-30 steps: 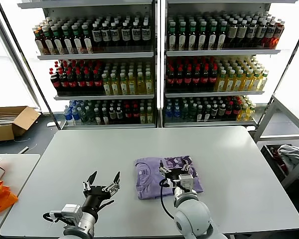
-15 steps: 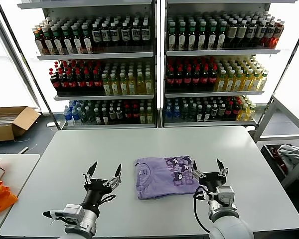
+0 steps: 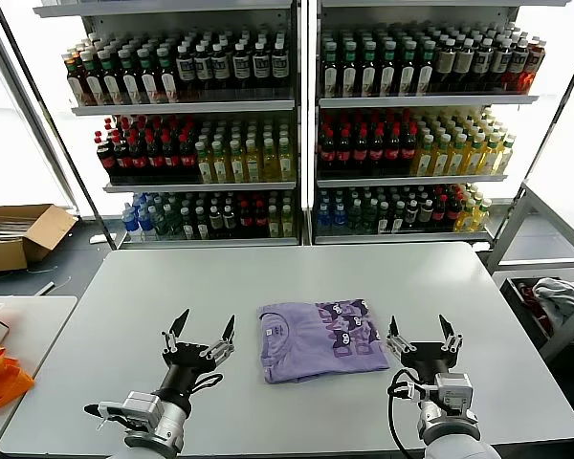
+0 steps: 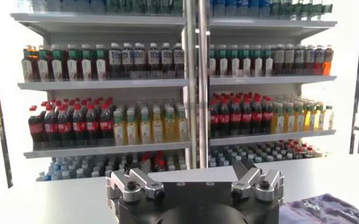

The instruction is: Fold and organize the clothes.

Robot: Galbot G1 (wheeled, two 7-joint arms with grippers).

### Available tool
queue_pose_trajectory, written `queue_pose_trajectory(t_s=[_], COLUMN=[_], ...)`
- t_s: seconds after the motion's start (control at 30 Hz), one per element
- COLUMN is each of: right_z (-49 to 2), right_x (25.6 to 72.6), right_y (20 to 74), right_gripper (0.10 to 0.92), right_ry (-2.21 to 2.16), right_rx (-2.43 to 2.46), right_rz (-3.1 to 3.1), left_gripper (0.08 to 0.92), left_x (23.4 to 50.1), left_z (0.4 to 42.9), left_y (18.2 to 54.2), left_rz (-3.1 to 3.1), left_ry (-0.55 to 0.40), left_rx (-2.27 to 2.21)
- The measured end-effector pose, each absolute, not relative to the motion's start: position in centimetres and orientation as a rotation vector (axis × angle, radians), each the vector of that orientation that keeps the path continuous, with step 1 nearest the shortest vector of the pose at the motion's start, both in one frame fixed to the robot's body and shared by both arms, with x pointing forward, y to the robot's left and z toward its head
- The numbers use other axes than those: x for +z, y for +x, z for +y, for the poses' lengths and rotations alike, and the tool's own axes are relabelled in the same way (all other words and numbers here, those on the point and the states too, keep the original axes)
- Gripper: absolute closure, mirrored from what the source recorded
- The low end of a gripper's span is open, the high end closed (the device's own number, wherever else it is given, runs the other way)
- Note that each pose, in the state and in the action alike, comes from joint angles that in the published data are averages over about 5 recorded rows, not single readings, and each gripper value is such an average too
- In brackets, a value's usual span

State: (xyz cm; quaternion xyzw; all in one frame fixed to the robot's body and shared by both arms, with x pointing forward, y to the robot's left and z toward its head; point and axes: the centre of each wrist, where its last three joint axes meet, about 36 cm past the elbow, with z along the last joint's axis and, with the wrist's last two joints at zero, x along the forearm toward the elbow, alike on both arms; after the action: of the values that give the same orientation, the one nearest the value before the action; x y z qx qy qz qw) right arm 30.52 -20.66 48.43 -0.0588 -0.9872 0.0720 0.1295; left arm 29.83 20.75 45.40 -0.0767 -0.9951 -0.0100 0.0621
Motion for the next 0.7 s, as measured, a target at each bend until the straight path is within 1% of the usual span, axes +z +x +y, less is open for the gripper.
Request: queue_pose_trajectory(t_s=[0.7], right_z=[-20.76], right_x=[48.68], right_y=[29.58], right_gripper=[0.200], right_ry=[-0.173], right_rx=[0.223], right_rz=[-2.862], left_gripper=[0.177], left_x=[45.07], left_z=[21.15], left_y=[29.63], left_rz=[-3.008], left_ry=[-0.252], left_rx=[-0.050])
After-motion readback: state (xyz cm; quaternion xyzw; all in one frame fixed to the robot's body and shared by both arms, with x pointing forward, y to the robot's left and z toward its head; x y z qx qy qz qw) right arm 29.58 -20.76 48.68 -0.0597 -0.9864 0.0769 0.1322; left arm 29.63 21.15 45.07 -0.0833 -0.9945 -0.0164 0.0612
